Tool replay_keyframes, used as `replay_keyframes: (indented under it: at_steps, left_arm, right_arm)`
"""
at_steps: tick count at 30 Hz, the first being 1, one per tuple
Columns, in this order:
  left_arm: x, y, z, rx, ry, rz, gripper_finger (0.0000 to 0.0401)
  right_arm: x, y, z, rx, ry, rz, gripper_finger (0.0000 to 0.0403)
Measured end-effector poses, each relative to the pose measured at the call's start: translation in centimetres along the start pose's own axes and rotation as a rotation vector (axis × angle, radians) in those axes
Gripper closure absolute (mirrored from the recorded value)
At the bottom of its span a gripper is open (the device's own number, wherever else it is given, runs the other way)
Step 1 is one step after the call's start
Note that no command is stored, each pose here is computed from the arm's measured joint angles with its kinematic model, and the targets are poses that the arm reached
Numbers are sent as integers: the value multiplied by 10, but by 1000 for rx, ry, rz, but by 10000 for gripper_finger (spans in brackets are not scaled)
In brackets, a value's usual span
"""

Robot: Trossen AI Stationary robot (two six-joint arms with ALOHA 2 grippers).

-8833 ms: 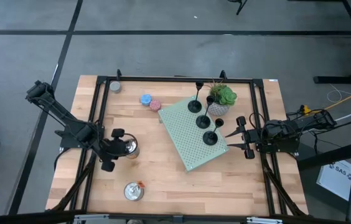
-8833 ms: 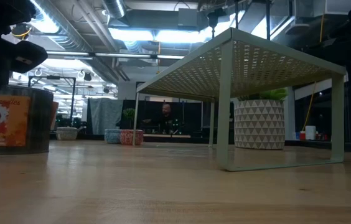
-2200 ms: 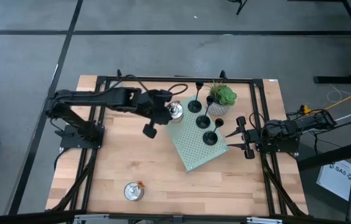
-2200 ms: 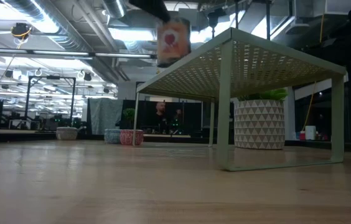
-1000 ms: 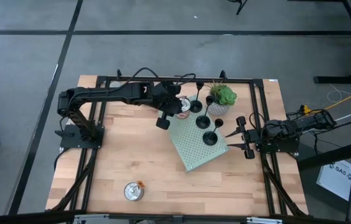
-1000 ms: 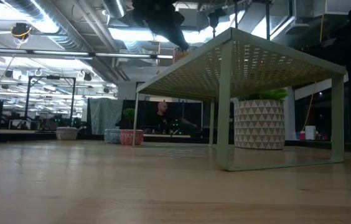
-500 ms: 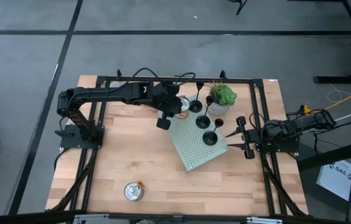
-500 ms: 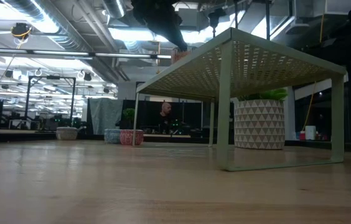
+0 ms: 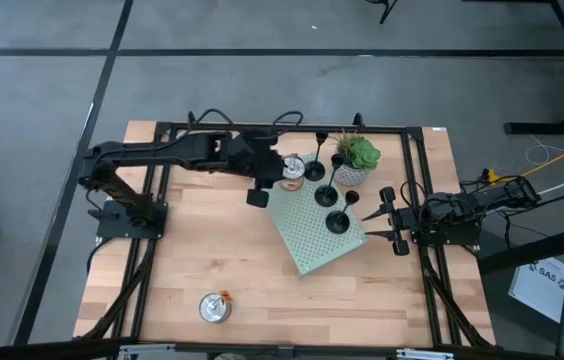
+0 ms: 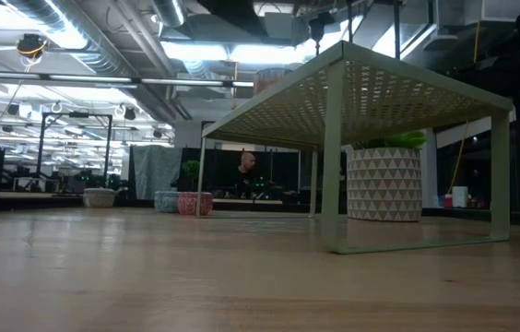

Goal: Pick & Place candle stick holders
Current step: Put the brown canned scented candle on the shelf aligned with the other canned scented candle

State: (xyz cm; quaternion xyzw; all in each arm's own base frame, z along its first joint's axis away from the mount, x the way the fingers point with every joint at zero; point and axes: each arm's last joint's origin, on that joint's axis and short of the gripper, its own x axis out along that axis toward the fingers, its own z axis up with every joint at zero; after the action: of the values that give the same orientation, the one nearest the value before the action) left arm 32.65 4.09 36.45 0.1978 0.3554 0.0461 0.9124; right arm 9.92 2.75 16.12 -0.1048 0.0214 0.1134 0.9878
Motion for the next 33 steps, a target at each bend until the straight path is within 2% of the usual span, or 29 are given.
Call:
replay_keyframes:
  at_steps: [7, 14, 24, 33]
  left_arm:
    - [-44, -5, 3, -42, -104, 0, 284]
    - [-69, -16, -25, -144, -131, -12, 294]
    - [-78, -50, -77, -302, -164, -50, 299]
    - [-77, -76, -106, -376, -127, -70, 297]
  right_arm:
    - [0, 0, 0, 0, -1, 0, 231]
    - [0, 0, 0, 0, 0, 0, 231]
    - [0, 0, 0, 0, -1, 0, 231]
    - [0, 0, 0, 0, 0, 0, 231]
